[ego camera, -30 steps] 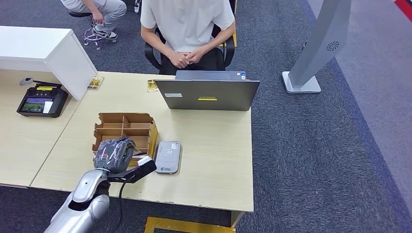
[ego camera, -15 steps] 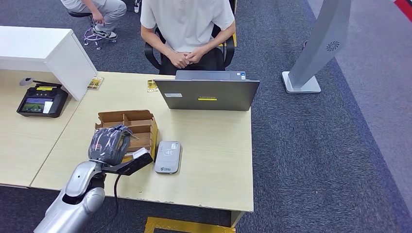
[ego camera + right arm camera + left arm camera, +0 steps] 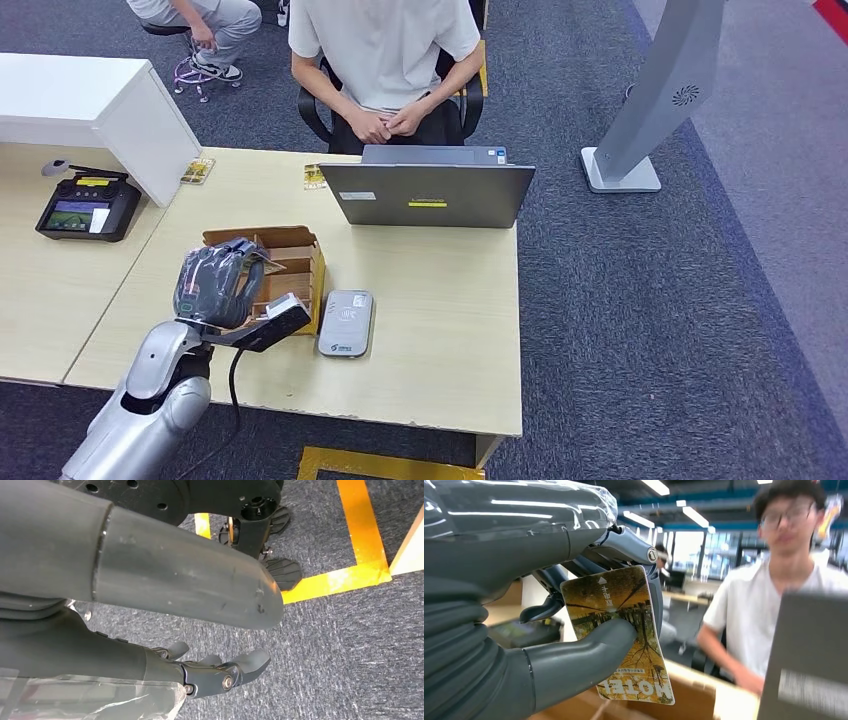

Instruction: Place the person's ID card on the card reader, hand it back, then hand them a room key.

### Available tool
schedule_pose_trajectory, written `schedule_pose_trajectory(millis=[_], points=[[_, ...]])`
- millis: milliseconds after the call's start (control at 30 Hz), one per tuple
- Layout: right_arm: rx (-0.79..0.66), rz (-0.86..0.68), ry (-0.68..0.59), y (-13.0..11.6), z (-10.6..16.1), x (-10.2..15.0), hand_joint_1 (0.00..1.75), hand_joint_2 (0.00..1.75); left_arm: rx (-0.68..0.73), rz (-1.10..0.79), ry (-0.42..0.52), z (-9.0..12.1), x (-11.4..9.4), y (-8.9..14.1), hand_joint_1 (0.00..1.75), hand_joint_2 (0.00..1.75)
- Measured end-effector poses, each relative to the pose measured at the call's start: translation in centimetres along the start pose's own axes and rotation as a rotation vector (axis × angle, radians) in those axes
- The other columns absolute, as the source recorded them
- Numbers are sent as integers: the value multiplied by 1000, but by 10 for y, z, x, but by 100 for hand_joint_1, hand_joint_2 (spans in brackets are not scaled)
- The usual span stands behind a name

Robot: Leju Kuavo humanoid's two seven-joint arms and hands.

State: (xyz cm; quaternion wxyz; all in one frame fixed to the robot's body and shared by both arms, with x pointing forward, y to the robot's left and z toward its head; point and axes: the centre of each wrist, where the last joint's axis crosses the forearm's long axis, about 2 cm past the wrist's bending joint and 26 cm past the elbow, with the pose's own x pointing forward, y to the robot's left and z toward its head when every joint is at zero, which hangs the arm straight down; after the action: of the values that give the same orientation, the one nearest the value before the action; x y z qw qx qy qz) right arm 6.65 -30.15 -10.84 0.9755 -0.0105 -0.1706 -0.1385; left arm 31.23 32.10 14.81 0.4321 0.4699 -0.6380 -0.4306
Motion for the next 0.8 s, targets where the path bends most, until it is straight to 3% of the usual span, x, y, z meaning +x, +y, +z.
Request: schedule_pose_trajectory(millis=[67,100,200,433,567,800], points=[[0,2,1,0,0,0,0,0,9,-2,-1,-2,0,2,175,175],[4,12,2,1,0,2,0,0,36,-14,-5,-15,-4,8,175,175],[25,60,4,10,-3,17,0,0,162,-90,3,-82,-21,45,175,175],[62,148,12,29,-5,40,0,0,249,-216,113,-175,-36,98,175,175],[74,179,19,36,-5,44,0,0,237,-246,172,-203,-36,122,175,175],[79,196,19,40,-5,48,0,0,191,-282,226,-226,-32,144,175,175]])
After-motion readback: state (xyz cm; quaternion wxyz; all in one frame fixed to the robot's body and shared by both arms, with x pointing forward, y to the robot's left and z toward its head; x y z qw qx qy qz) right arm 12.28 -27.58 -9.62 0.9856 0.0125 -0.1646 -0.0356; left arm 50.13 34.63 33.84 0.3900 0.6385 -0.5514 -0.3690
